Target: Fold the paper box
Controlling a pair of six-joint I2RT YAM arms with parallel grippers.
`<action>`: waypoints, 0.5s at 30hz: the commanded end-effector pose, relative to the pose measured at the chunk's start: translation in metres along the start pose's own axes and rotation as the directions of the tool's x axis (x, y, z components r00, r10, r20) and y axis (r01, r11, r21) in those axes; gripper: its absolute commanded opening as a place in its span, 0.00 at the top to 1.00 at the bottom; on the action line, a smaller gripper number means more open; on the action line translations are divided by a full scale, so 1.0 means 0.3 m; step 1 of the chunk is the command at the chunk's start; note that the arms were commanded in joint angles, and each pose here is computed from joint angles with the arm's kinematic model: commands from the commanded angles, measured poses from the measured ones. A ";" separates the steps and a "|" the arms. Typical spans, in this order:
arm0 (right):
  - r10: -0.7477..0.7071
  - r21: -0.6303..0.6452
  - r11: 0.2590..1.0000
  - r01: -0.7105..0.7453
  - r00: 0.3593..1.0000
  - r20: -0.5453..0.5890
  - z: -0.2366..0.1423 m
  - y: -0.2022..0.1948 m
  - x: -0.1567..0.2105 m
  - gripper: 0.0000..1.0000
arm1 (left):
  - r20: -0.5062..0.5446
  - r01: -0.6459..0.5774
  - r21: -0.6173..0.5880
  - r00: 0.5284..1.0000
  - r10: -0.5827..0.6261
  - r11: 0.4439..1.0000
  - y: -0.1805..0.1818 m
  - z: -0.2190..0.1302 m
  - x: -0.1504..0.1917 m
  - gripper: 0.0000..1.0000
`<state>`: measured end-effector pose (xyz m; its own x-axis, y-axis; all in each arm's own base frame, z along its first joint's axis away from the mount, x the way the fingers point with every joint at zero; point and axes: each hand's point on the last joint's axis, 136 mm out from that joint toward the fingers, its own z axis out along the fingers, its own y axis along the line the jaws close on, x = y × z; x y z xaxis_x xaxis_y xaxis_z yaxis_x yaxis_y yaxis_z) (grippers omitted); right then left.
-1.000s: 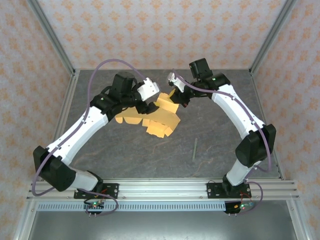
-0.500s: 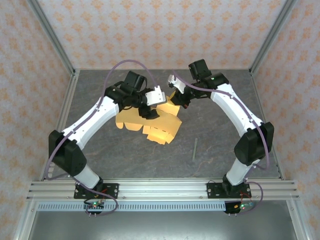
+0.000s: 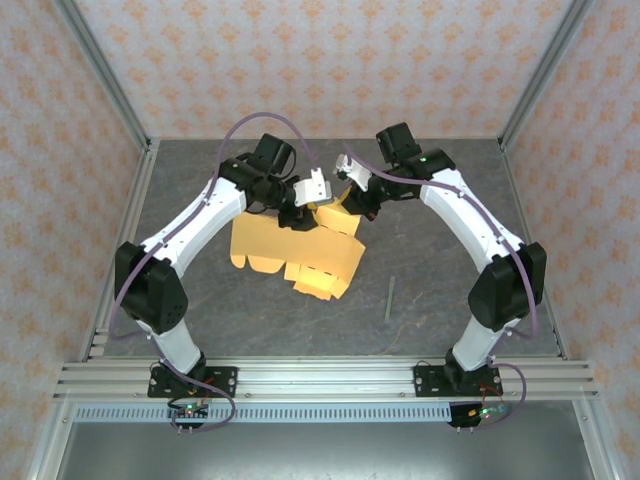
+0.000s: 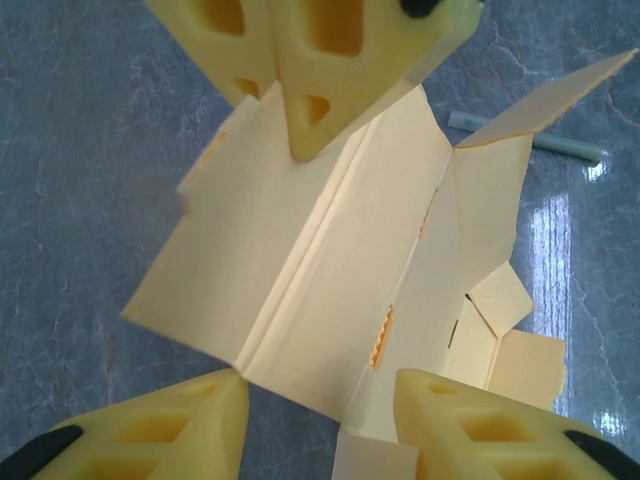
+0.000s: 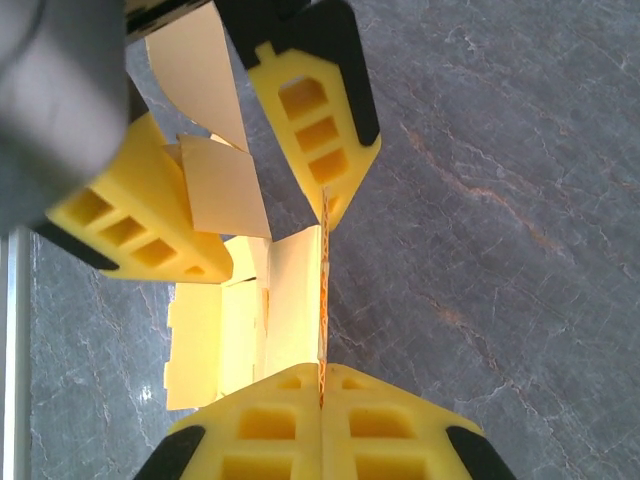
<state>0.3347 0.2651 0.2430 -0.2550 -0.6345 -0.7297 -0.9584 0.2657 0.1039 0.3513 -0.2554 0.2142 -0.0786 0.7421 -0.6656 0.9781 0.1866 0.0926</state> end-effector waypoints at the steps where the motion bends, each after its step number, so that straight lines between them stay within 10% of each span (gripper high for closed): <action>1: -0.041 0.014 0.999 0.041 0.998 0.040 -0.018 -0.005 -0.026 1.00 | 0.033 0.014 0.063 0.999 -0.016 0.998 -0.023 -0.004 -0.017 0.60; 15: -0.050 0.004 0.999 0.050 0.996 0.078 -0.010 0.001 -0.036 1.00 | 0.082 0.052 0.147 0.995 -0.064 0.988 -0.017 0.047 -0.035 0.76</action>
<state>0.3341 0.2608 0.2296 -0.2792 -0.6398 -0.7160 -0.9530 0.2758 0.1251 0.3589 -0.2628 0.1978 -0.1276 0.7138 -0.6887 0.9854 0.1701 -0.0062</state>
